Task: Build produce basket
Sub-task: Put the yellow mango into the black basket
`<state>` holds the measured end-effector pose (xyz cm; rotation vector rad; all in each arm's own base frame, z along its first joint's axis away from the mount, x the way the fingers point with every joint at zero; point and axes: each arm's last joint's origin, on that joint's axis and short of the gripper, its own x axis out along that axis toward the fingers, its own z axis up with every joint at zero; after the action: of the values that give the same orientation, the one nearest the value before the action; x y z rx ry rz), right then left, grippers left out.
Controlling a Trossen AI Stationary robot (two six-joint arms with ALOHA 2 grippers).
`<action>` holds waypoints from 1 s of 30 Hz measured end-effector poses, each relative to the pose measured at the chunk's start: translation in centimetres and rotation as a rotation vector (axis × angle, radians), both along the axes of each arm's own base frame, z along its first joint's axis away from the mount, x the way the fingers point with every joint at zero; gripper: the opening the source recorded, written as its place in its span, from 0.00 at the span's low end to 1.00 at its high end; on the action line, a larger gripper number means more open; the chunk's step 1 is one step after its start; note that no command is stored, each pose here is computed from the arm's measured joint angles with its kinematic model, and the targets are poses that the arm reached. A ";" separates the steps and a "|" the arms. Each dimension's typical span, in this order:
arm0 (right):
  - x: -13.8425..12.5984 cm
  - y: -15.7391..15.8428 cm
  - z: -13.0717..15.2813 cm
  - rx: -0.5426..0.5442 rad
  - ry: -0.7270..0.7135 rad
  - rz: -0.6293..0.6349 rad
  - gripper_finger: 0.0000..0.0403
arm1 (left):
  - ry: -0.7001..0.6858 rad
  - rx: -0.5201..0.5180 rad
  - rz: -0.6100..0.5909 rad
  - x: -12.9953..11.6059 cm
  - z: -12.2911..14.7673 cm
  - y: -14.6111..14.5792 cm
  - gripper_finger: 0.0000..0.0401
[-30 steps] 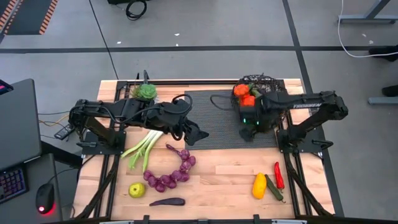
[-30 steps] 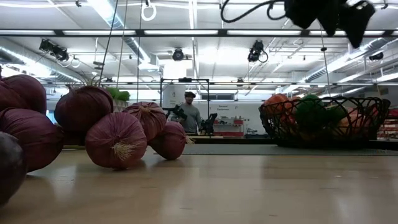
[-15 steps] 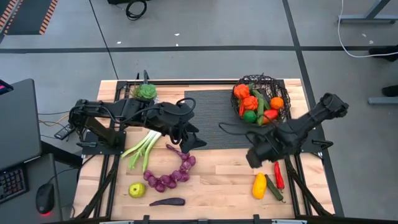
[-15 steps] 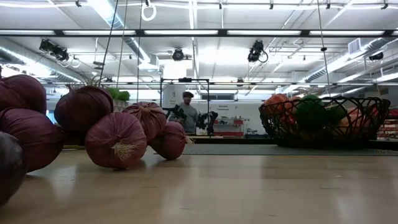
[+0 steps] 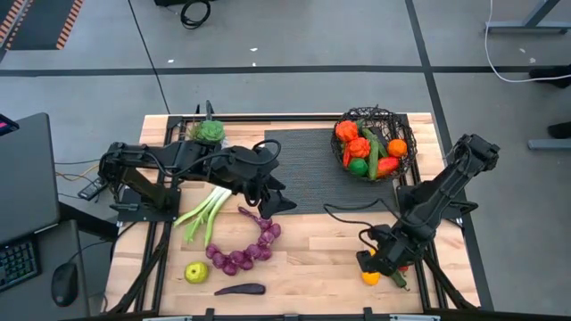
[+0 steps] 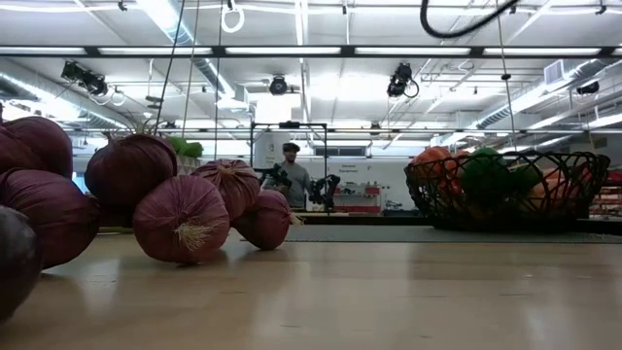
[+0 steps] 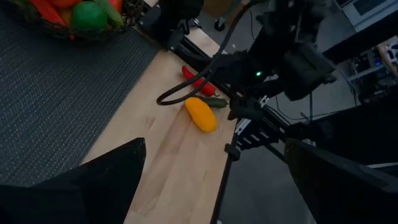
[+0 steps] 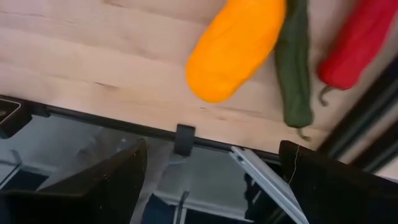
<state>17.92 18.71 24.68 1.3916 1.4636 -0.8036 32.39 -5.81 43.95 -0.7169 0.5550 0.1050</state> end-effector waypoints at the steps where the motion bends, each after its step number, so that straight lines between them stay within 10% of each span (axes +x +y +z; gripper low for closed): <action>1: 0.0 0.1 -0.6 0.011 -0.004 -0.001 0.91 | 0.001 -0.004 0.002 0.0 0.0 0.0 0.98; 30: -1.8 -2.6 -10.0 -0.064 -0.086 -0.049 0.88 | 0.027 -0.133 -0.004 -0.7 0.0 -2.8 0.98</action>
<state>16.08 16.15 14.67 1.4005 1.3318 -0.8050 31.74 -8.58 43.90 -0.8446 0.5927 0.0744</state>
